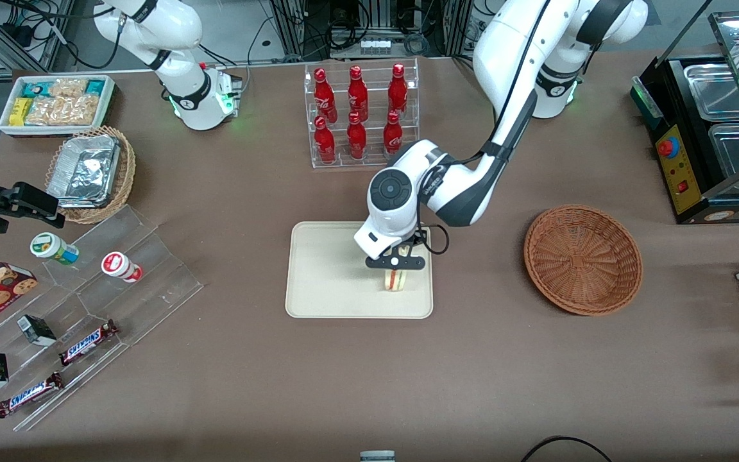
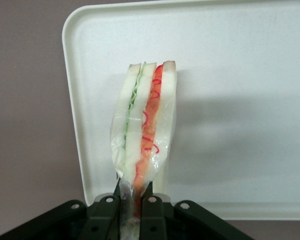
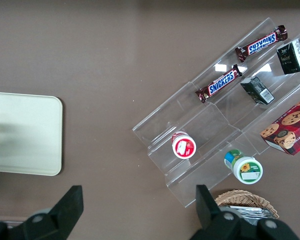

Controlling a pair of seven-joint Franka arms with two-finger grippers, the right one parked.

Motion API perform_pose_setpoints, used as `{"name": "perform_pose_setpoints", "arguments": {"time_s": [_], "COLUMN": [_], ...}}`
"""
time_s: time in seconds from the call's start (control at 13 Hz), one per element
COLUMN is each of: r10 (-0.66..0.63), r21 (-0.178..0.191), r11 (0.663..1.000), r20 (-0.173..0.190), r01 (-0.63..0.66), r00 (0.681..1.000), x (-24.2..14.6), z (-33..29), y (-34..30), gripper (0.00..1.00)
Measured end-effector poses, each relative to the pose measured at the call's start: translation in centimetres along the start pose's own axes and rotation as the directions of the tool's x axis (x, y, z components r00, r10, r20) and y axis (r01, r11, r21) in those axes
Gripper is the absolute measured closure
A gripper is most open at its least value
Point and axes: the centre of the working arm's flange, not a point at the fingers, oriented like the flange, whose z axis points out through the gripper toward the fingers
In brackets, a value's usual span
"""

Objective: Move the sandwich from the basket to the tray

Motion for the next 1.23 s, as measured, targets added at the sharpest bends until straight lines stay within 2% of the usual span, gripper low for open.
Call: {"name": "perform_pose_setpoints", "arguments": {"time_s": [0.31,0.54,0.69,0.77,1.0,1.23], "r10": [0.001,-0.015,-0.024,-0.025,-0.031,-0.046], "r21": [0.007,0.019,0.026,0.031,0.029,0.018], "r11": [1.000,1.000,0.999,0.999,0.999,0.999], "r20": [0.001,-0.012,-0.019,-0.025,-0.040,-0.066], "r01": [-0.001,0.015,0.024,0.025,0.033,0.047], "r00": [1.000,1.000,1.000,0.999,0.999,0.997], "x": [0.2,0.3,0.3,0.3,0.7,0.8], "z": [1.8,1.8,1.8,1.7,0.5,-5.0], "y": [0.2,0.2,0.1,0.1,0.2,-0.3], "gripper": [0.86,0.86,0.82,0.77,0.47,0.18]}}
